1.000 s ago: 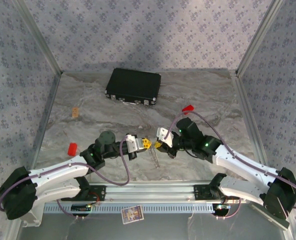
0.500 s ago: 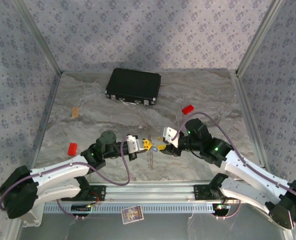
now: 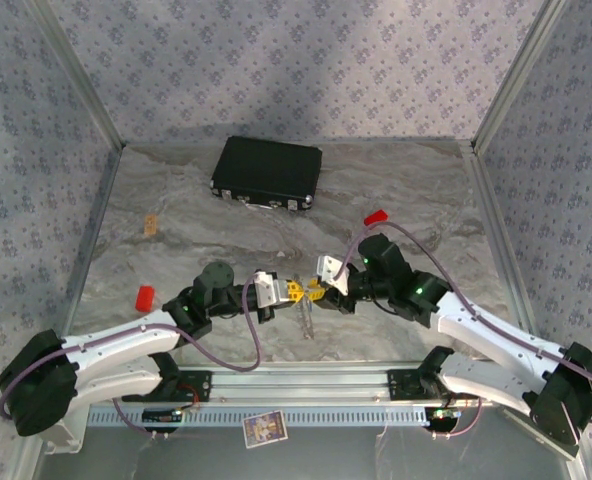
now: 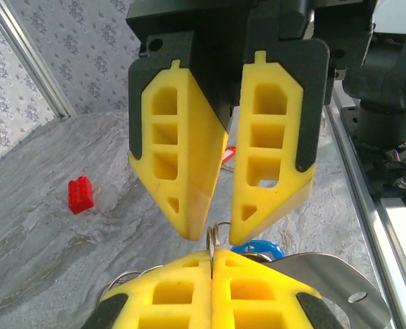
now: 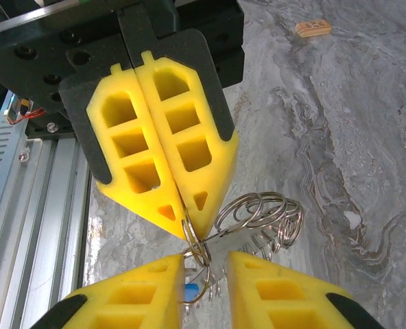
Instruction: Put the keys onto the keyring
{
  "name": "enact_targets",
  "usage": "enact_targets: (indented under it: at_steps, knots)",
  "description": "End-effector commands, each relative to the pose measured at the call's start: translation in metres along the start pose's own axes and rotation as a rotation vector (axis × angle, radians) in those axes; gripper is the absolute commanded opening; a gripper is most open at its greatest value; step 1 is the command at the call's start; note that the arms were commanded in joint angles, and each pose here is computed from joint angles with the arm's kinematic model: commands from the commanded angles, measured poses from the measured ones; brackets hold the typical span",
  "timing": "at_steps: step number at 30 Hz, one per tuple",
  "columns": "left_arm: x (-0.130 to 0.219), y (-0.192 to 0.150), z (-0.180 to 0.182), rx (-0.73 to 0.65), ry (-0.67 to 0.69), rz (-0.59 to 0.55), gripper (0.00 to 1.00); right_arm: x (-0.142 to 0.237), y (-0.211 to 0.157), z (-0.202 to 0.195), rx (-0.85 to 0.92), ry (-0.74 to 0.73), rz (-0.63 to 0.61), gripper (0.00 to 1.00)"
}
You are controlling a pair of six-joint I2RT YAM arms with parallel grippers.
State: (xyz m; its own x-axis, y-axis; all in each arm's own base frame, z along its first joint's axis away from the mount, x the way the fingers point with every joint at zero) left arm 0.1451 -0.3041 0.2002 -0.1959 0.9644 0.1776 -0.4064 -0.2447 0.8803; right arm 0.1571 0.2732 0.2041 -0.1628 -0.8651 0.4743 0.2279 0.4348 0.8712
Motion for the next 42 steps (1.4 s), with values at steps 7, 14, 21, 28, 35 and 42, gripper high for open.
enact_targets:
  at_steps: [7,14,21,28,35,42]
  knots:
    - [0.003,0.033,0.010,-0.025,0.016,-0.108,0.00,-0.001,0.021,0.002,0.037,0.014,-0.058,0.16]
    - [0.002,0.030,0.017,-0.006,0.059,-0.088,0.10,0.001,0.026,0.003,0.065,0.021,-0.071,0.00]
    - [0.005,0.009,0.024,-0.005,0.100,0.060,0.34,0.006,0.021,0.000,0.088,-0.008,0.058,0.00]
    - [0.006,0.004,0.025,-0.021,0.088,0.114,0.30,0.003,0.021,0.000,0.123,-0.010,0.205,0.00]
    - [0.005,0.005,0.023,-0.026,0.074,0.115,0.12,-0.001,0.027,0.007,0.175,0.011,0.239,0.00]
    - [0.005,0.011,0.022,-0.017,0.083,0.053,0.00,0.005,0.039,0.011,0.151,0.037,0.087,0.21]
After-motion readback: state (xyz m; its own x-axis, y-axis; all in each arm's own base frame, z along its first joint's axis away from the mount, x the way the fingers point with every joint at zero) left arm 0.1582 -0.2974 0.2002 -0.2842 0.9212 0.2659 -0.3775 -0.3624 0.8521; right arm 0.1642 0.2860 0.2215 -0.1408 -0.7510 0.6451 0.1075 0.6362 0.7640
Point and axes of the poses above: each hand's point on the last joint's axis, 136 mm out from that joint toward the fingers, its own x axis back along the fingers, its own z axis along the line the jaws close on, y = z × x, the point moved 1 cm from there along x, back along the fingers, and after that the axes turned 14 degrees about -x, right-handed, at the moved point
